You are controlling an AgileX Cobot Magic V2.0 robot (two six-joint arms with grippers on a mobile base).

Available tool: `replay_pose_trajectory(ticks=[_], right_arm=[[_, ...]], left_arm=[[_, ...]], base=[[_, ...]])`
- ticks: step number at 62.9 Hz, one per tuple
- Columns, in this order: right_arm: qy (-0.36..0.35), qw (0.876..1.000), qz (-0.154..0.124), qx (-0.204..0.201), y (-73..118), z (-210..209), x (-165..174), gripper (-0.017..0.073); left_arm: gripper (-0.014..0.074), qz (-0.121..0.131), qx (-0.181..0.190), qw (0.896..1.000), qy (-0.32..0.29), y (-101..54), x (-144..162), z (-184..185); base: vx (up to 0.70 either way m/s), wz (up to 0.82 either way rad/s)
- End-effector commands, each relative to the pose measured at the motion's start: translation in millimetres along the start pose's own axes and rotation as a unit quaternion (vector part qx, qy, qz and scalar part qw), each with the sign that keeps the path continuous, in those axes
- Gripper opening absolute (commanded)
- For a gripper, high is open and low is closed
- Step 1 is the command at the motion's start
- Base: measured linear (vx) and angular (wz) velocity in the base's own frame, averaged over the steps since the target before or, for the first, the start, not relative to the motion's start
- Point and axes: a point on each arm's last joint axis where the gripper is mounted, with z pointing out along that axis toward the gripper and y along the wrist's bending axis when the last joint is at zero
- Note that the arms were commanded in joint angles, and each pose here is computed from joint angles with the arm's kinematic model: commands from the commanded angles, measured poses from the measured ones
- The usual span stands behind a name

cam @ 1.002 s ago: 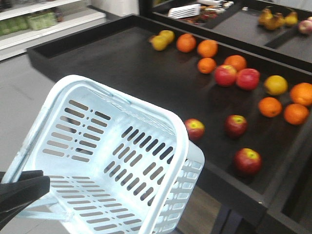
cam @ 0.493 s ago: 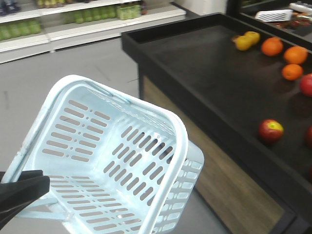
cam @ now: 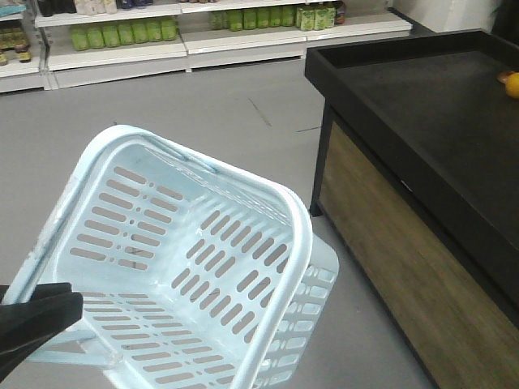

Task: Pick three apples into basket with both arms
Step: 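Drive the base away carrying the basket in the left gripper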

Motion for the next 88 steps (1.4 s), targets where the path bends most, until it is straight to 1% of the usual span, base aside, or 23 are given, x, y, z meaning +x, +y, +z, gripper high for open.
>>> replay_pose_trajectory(ticks=[1, 40, 88], right_arm=[[-0.037, 0.999, -0.006, -0.004, 0.6, -0.2, -3.0, -0.0007], [-0.037, 0.999, -0.006, -0.004, 0.6, -0.2, -3.0, -0.0007], [-0.037, 0.999, -0.006, -0.004, 0.6, -0.2, -3.0, -0.0007]], left_arm=[[-0.0006, -0.016, -0.005, 0.998, -0.058, -1.4, -16.2, -5.3], [-0.0006, -0.016, -0.005, 0.998, -0.058, -1.4, -16.2, -5.3], [-0.0006, -0.016, -0.005, 0.998, -0.058, -1.4, -16.2, -5.3]], base=[[-0.09, 0.38], [-0.03, 0.31], [0.11, 0.39]])
